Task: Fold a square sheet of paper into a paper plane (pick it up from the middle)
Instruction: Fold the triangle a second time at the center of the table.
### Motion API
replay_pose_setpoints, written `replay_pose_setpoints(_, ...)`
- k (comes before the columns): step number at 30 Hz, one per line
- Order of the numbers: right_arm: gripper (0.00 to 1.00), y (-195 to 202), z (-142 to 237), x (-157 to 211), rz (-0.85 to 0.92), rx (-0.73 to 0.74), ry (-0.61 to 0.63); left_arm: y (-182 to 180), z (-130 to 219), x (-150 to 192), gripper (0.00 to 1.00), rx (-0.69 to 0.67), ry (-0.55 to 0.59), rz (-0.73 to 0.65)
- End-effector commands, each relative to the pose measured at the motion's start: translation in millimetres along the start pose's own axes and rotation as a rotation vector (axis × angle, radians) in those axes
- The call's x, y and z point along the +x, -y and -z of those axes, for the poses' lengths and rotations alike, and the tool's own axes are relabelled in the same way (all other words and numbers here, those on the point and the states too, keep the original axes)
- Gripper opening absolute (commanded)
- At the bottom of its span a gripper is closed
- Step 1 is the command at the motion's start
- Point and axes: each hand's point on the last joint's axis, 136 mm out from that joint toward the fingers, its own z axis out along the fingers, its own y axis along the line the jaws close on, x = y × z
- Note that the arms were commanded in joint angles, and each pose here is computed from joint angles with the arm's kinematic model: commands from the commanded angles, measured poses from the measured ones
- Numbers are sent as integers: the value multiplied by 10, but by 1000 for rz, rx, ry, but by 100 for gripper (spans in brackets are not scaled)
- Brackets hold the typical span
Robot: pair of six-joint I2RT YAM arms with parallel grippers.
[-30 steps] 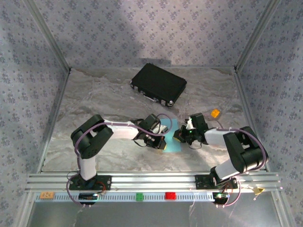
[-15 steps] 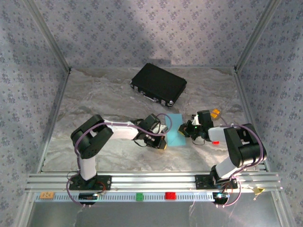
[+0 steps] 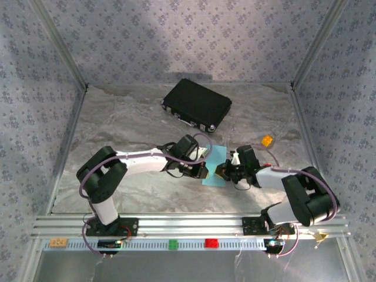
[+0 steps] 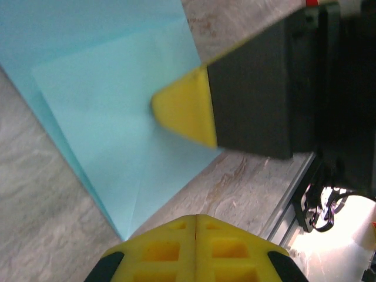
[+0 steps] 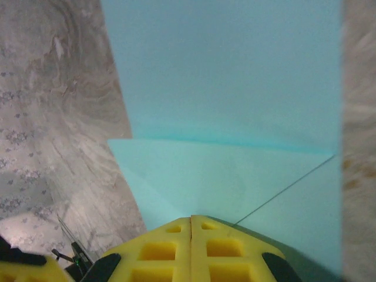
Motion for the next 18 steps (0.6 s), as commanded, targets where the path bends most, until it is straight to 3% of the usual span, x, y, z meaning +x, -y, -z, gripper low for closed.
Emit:
replay_pose_setpoints(1,4,94,22,20,-27,46,29,-17,-118,-101,2,10,-15,4)
replay_pose_setpoints(10,4,6,219,-200,-21,48,97,-157,-306,-341,2,-26,-22,1)
replay_pose_setpoints(18,7,-130,288,-392,-18,-11,121,-529,-469,-65,0,-103,-106,74)
